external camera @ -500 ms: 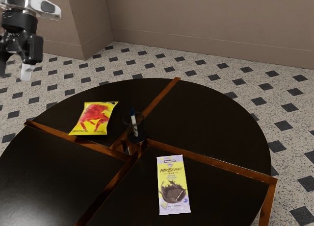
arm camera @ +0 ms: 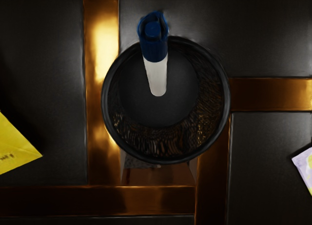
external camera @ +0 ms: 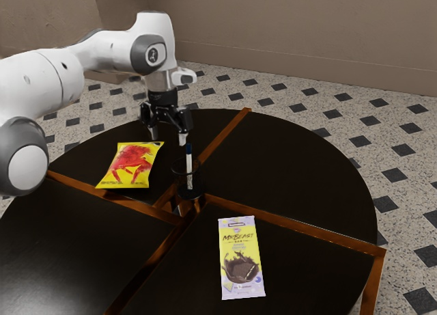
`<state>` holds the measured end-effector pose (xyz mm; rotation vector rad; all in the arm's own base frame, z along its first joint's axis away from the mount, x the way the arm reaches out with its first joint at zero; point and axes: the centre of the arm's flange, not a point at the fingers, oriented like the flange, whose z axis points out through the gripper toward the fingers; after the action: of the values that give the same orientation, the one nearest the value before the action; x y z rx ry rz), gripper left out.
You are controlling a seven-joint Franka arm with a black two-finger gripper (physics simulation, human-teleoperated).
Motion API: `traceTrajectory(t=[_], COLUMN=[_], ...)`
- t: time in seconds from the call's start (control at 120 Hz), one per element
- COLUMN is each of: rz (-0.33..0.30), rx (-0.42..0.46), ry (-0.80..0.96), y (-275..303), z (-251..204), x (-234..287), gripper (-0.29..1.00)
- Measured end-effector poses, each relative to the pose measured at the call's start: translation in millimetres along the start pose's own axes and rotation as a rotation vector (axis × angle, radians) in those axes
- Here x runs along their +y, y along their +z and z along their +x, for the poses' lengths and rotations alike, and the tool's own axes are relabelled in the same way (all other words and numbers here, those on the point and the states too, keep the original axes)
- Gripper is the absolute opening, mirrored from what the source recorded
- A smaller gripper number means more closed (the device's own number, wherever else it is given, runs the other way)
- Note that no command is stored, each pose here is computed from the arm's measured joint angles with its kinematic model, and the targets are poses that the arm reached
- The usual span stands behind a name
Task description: Take the marker out of the pen holder and place it to the left of the pen holder.
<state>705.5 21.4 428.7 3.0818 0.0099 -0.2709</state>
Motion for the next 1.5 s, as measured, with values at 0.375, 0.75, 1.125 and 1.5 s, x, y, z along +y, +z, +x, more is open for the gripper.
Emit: traceTrajectory(t=[0.375,0.75,1.125,1.5], rz=[0.02,0.02,0.018,0.021], rx=[0.209,0.265,0.232,0.235], ry=[0.024,0.015,0.009,0.014], y=[48,63,61,42], z=[57,64,59,48], x=[10,4,0,5], gripper=[0.58,0.22,0.07,0.0])
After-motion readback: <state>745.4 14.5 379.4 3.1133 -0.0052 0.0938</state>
